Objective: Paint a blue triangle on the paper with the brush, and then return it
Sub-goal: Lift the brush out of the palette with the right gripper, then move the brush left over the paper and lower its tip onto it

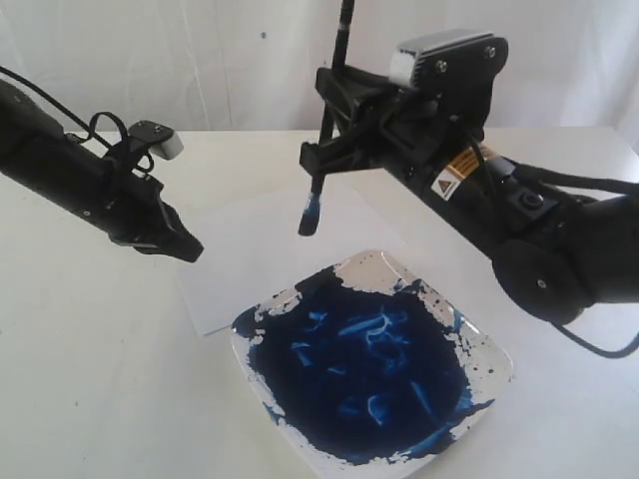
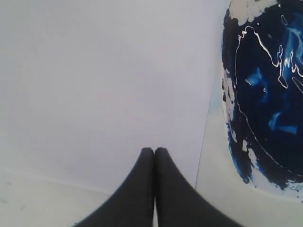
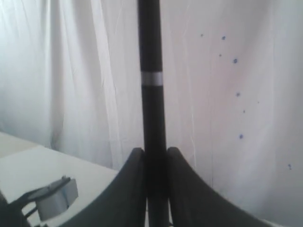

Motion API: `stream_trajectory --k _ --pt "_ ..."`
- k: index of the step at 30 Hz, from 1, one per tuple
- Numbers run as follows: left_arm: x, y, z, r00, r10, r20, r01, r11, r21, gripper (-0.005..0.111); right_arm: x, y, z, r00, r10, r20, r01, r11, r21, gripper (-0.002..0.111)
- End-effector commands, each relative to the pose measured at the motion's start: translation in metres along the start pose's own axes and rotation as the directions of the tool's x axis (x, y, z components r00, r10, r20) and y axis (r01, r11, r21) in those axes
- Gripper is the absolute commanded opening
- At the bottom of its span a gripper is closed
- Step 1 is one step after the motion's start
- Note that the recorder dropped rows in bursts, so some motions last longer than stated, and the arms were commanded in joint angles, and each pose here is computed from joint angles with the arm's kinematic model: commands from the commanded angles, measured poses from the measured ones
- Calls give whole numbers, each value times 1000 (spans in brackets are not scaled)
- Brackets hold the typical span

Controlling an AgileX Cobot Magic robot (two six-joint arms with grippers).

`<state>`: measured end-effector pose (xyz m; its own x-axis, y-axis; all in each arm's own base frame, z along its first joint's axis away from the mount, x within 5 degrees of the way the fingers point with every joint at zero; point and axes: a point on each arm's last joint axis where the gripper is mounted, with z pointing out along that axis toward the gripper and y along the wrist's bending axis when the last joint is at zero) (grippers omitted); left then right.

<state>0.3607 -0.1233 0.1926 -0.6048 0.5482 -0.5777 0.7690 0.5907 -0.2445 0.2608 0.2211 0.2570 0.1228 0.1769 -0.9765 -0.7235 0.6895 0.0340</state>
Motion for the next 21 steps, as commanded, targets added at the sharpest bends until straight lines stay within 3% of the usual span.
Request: stream_trajectory --k 1,8,13,21 --pt "1 0 12 999 -27 24 25 998 64 0 -13 -7 11 1000 -28 6 28 999 39 0" --pt "12 6 29 998 -52 -25 54 994 99 0 -24 -33 32 998 34 52 -36 998 55 0" --pt "12 7 29 999 -46 -21 47 995 87 0 -21 -51 50 998 31 49 -25 993 -113 0" --pt "17 8 33 989 146 -5 -145 987 74 0 4 -67 78 997 59 42 -45 959 -280 0"
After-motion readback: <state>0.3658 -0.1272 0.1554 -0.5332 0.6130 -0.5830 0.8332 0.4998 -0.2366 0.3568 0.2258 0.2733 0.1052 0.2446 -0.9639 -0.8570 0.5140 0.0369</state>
